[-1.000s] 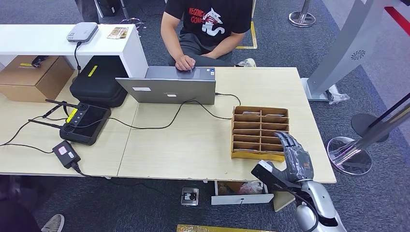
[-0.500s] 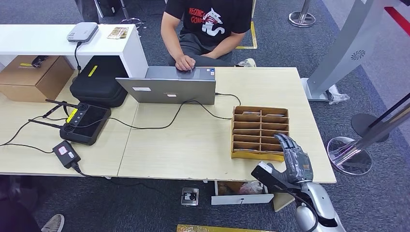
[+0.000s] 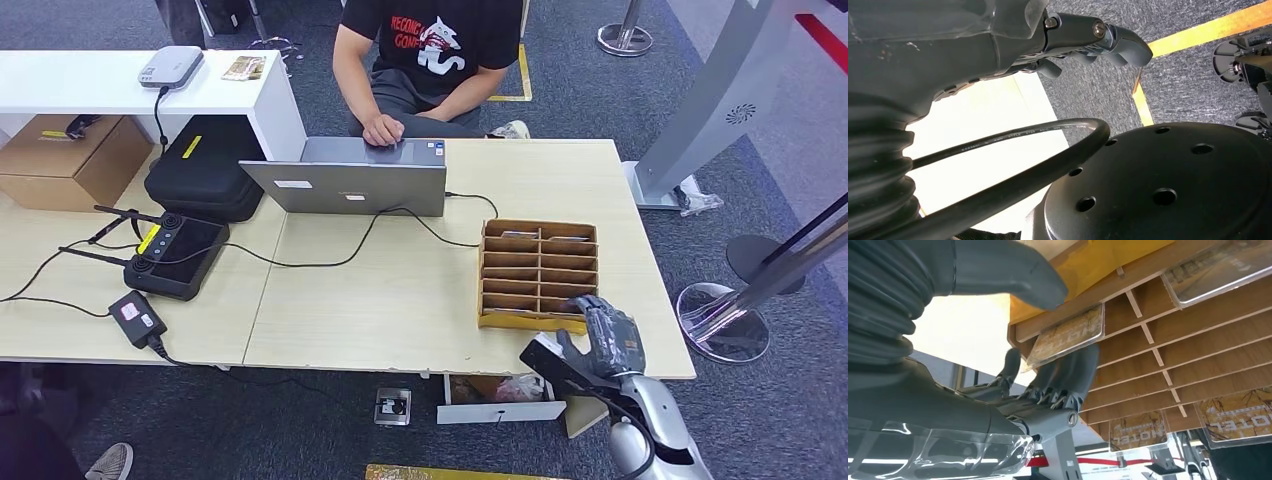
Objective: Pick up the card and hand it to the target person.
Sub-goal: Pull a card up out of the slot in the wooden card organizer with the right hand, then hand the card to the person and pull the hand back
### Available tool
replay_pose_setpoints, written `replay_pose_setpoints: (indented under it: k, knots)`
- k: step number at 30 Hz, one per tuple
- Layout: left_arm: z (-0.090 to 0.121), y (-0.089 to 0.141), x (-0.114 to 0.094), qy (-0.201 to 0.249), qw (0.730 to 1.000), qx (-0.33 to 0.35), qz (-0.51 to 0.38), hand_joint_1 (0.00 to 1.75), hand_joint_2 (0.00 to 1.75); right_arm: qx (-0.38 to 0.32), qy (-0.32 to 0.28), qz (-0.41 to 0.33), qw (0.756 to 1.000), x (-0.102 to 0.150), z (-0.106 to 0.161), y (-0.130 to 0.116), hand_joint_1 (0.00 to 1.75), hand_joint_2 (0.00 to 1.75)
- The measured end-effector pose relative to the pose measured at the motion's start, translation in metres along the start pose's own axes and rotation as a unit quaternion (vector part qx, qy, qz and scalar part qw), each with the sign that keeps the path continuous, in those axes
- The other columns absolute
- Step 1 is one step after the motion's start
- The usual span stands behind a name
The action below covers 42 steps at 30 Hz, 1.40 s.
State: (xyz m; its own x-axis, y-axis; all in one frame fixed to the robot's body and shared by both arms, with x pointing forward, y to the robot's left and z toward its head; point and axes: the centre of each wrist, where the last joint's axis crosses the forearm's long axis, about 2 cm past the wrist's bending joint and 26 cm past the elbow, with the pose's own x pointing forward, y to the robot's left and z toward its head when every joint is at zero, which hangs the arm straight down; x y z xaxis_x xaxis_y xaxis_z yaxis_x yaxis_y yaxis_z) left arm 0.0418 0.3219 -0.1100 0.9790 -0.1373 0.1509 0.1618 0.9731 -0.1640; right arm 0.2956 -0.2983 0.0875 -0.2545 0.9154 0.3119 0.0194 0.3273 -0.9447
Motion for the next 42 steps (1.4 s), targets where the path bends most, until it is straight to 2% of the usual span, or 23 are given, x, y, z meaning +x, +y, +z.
replay_pose_setpoints:
  k: [4,17,22,25,27,32,37,42]
  knots:
    - [0.000,0.000,0.000,0.000,1.000,0.001,0.001,0.00,1.75,-0.005,-0.004,-0.001,1.000,0.003,0.003,0.000,1.35,1.75]
    - [0.000,-0.003,-0.003,-0.003,1.000,0.002,0.011,0.00,1.75,-0.011,-0.010,0.000,1.000,0.005,0.005,-0.001,1.37,1.75]
    - [-0.001,-0.003,-0.003,-0.002,1.000,0.002,0.007,0.00,1.75,-0.064,-0.019,-0.020,0.998,0.008,0.007,-0.010,1.62,1.75]
    - [-0.001,-0.004,-0.003,-0.002,1.000,0.001,0.002,0.00,1.75,-0.112,-0.029,-0.039,0.993,0.007,0.003,-0.026,1.66,1.75]
    - [-0.001,-0.004,-0.002,-0.002,1.000,0.001,-0.002,0.00,1.75,-0.144,-0.036,-0.053,0.987,0.004,0.000,-0.040,1.64,1.75]
    - [-0.001,-0.003,-0.002,-0.002,1.000,0.000,-0.009,0.00,1.75,-0.201,-0.056,-0.067,0.976,0.000,0.001,-0.068,1.47,1.75]
    - [-0.001,-0.003,-0.001,-0.002,1.000,-0.001,-0.013,0.00,1.75,-0.232,-0.077,-0.083,0.966,0.005,0.000,-0.081,1.40,1.75]
    - [-0.001,-0.002,0.000,-0.001,1.000,-0.001,-0.018,0.00,1.75,-0.244,-0.094,-0.121,0.957,0.009,0.000,-0.087,1.43,1.75]
